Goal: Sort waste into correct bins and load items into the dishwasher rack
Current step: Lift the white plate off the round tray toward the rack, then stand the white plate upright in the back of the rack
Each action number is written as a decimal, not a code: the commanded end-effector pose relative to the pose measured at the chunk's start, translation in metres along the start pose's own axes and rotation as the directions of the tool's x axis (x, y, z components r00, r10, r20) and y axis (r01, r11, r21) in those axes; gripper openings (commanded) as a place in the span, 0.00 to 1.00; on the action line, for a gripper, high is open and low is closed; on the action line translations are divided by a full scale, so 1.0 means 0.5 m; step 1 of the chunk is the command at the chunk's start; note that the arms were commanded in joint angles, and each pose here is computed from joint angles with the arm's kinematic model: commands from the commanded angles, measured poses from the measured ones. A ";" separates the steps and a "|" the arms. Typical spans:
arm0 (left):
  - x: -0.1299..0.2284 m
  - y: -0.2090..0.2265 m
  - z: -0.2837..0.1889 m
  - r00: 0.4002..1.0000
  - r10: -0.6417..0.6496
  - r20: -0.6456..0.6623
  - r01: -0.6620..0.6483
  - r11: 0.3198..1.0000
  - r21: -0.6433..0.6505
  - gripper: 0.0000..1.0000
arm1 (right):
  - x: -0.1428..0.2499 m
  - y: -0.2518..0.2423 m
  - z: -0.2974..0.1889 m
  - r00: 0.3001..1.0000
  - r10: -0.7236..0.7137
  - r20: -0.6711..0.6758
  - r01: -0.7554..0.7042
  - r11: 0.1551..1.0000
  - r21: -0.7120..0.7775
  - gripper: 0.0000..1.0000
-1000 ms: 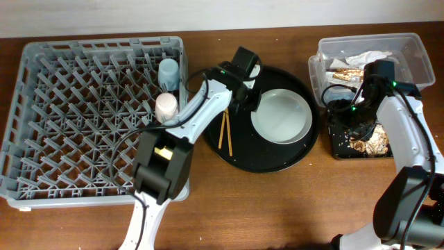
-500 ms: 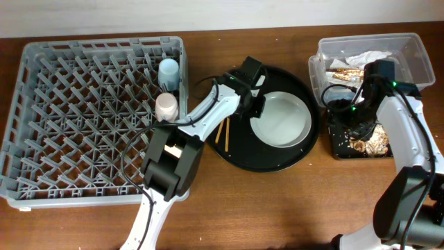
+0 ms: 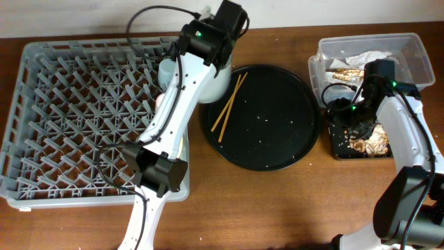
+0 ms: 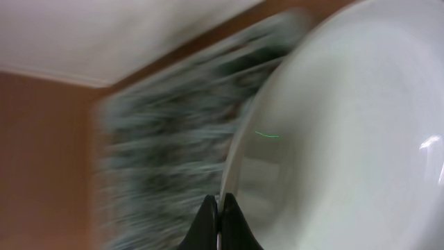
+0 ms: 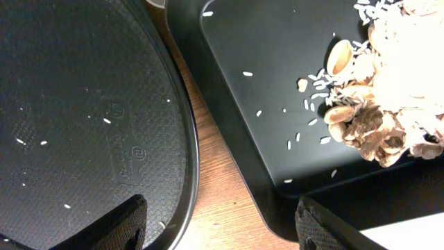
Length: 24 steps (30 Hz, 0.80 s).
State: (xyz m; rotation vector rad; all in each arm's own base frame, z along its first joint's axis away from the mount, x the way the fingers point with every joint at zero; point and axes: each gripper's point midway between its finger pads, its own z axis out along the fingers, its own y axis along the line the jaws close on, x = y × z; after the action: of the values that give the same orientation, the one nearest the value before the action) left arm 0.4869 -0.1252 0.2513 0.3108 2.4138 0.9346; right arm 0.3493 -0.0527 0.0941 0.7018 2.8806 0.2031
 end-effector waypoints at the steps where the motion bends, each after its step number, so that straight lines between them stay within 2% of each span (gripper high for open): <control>1: 0.019 0.212 -0.018 0.998 -0.061 0.017 0.061 0.871 -0.488 0.00 | -0.003 -0.002 -0.011 1.000 -0.007 0.020 0.007 1.000 0.004 0.70; 6: 0.091 0.343 0.085 0.972 -0.223 -0.080 0.142 0.820 -0.555 0.00 | -0.007 -0.001 -0.011 1.000 -0.008 0.028 0.008 1.000 0.002 0.70; 8: 0.114 0.358 0.121 0.954 -0.279 -0.111 0.183 0.832 -0.523 0.00 | -0.010 0.000 -0.012 0.999 -0.009 0.035 0.009 1.000 0.000 0.70; 11: 0.130 0.348 0.155 0.935 -0.324 -0.147 0.230 0.864 -0.447 0.00 | -0.015 0.001 -0.012 0.999 -0.010 0.045 0.010 1.000 -0.003 0.70; 13: 0.127 0.345 0.156 0.933 -0.330 -0.142 0.239 0.865 -0.441 0.00 | -0.016 0.001 -0.012 0.999 -0.011 0.045 0.011 1.000 -0.003 0.70; 24: 0.114 0.261 0.168 0.943 -0.284 -0.177 0.215 0.919 -0.330 0.00 | -0.015 0.001 -0.012 0.999 -0.011 0.045 0.011 1.000 -0.003 0.70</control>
State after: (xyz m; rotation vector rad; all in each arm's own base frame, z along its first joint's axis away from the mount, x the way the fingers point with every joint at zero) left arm 0.4870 0.0400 0.2739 -0.2180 2.3614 1.2642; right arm 0.3558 -0.0541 0.0953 0.6938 2.8543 0.2026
